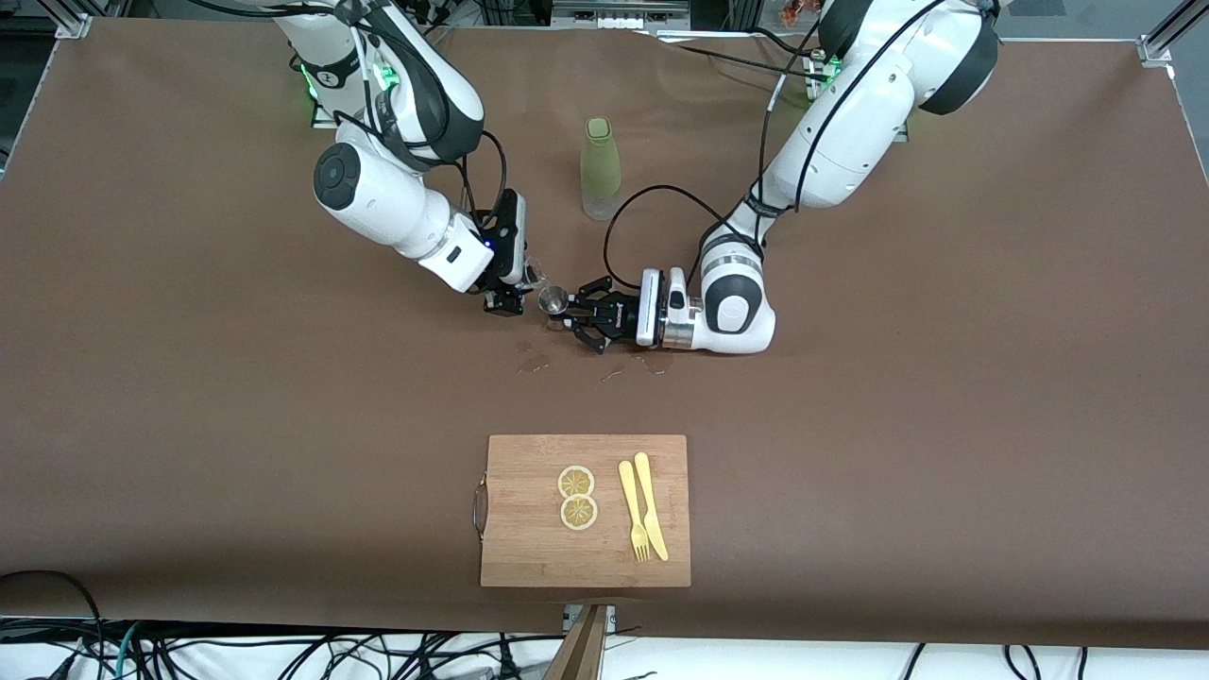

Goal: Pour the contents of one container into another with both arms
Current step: 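Tilt the glass cup with the right gripper, pouring into the jigger, then carry the glass cup back with the right gripper while the left gripper returns the jigger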

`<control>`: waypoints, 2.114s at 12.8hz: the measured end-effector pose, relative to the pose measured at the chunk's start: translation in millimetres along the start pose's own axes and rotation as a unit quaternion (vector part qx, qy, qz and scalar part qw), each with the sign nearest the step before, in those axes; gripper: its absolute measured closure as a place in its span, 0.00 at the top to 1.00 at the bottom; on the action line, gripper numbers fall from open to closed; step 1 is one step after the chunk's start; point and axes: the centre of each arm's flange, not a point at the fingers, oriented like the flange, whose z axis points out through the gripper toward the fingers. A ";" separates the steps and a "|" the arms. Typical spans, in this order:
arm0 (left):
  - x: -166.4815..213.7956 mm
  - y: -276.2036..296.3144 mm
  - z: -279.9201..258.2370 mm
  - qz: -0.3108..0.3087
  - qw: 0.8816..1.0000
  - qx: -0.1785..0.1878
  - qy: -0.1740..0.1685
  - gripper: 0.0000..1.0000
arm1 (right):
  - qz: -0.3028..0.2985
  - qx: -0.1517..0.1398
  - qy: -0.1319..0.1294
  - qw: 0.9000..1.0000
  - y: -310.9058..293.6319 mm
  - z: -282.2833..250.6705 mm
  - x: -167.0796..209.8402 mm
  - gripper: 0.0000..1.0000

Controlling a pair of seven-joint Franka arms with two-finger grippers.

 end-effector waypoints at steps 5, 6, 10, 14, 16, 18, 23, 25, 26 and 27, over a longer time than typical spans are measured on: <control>-2.4 -1.7 0.0 0.000 1.000 0.001 -0.001 0.21 | 0.020 -0.009 -0.025 0.999 0.0 0.3 2.5 0.16; -2.3 -1.9 0.0 0.000 1.000 0.002 -0.001 0.21 | 0.021 -0.008 -0.025 0.999 -0.2 1.0 2.5 0.16; -2.1 -2.2 0.1 0.001 1.000 0.002 -0.001 0.21 | 0.021 -0.011 -0.046 0.999 -3.0 8.0 4.3 0.16; -2.2 -2.3 0.0 0.001 1.000 0.002 -0.001 0.21 | 0.031 -0.019 -0.064 0.997 -3.8 11.6 5.5 0.16; -2.3 -2.5 -0.4 0.001 1.000 0.002 -0.002 0.21 | 0.033 -0.020 -0.063 0.997 -3.2 11.7 5.7 0.16; -2.3 -2.6 -0.6 0.001 1.000 0.002 -0.002 0.21 | 0.037 -0.021 -0.062 0.997 -2.7 11.2 5.8 0.16; -2.2 -3.2 -1.1 0.002 1.000 0.003 -0.002 0.21 | 0.067 -0.020 -0.042 0.997 0.2 9.1 3.9 0.16; -1.5 -4.4 -1.7 0.004 1.000 0.004 -0.002 0.21 | 0.078 -0.023 -0.032 0.996 1.6 7.9 4.2 0.16; -1.0 -5.1 -1.9 0.005 1.000 0.004 -0.002 0.21 | 0.083 -0.024 -0.028 0.996 2.1 7.4 4.4 0.16; -0.4 -6.0 -2.3 0.006 1.000 0.004 -0.002 0.21 | 0.087 -0.024 -0.024 0.996 2.8 6.3 4.8 0.16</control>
